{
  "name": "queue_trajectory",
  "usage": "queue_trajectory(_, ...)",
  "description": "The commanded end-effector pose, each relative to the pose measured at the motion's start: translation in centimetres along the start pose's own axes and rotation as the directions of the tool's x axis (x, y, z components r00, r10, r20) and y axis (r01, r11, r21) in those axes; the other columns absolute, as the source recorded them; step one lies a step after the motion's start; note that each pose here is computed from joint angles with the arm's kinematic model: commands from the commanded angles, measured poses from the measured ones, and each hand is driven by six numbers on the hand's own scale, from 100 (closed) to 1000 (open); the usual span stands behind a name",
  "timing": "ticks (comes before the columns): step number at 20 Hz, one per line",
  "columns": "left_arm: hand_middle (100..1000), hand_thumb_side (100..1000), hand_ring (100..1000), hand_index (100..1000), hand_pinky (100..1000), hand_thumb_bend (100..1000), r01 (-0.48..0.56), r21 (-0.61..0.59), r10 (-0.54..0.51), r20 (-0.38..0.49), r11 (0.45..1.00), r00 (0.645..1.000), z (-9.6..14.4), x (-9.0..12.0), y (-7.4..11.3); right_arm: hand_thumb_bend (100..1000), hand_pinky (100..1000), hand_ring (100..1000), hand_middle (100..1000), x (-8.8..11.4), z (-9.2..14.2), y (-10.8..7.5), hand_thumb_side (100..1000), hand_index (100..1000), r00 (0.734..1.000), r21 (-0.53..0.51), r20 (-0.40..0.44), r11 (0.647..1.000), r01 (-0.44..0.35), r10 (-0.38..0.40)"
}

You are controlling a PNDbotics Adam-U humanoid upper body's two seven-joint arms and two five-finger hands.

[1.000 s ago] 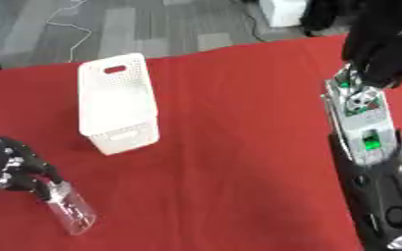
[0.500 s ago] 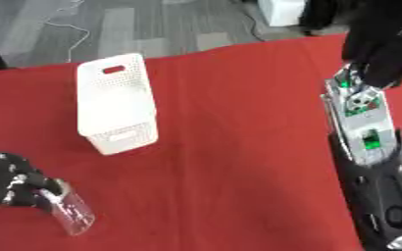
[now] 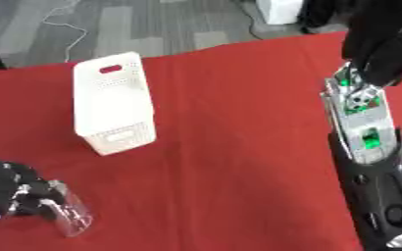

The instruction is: Pick up objects on the table and place them in the box.

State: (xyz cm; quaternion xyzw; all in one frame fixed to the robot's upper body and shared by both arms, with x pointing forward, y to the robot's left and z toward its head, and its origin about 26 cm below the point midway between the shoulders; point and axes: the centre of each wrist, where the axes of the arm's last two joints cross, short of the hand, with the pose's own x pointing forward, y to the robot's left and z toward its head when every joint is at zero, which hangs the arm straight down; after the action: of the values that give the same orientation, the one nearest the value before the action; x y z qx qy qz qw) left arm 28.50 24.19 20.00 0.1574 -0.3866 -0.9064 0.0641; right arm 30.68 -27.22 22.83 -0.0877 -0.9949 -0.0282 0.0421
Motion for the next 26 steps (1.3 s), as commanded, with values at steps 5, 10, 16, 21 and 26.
queue_trajectory(5,850,348,823,848,786,415,0.241,-0.260,-0.199,0.177,0.935,0.964,0.4,0.2,-0.3,100,349,336,333,0.2,-1.0,0.2,1000,486,0.999,0.013,0.036,1.000,0.014,-0.014)
queue_trajectory(10,842,350,818,845,780,454,0.264,-0.231,-0.230,0.164,0.937,0.959,0.1,0.4,-0.5,100,349,336,334,0.2,-1.1,0.3,1000,486,0.999,0.009,0.038,1.000,0.017,-0.017)
queue_trajectory(16,843,370,829,844,788,558,0.303,-0.183,-0.286,0.117,0.935,0.951,-0.3,0.4,0.1,100,349,336,334,0.2,-1.1,0.3,1000,486,0.999,0.004,0.038,1.000,0.018,-0.018)
queue_trajectory(21,859,384,862,852,854,572,0.324,-0.127,-0.313,0.096,0.937,0.945,-1.1,0.6,0.6,100,349,336,334,0.2,-1.1,0.4,1000,486,0.999,0.001,0.039,1.000,0.019,-0.019)
queue_trajectory(26,893,417,910,868,916,592,0.329,-0.122,-0.321,0.088,0.936,0.943,-1.6,0.9,0.7,100,350,336,334,0.2,-1.1,0.4,1000,486,0.999,-0.002,0.041,1.000,0.021,-0.021)
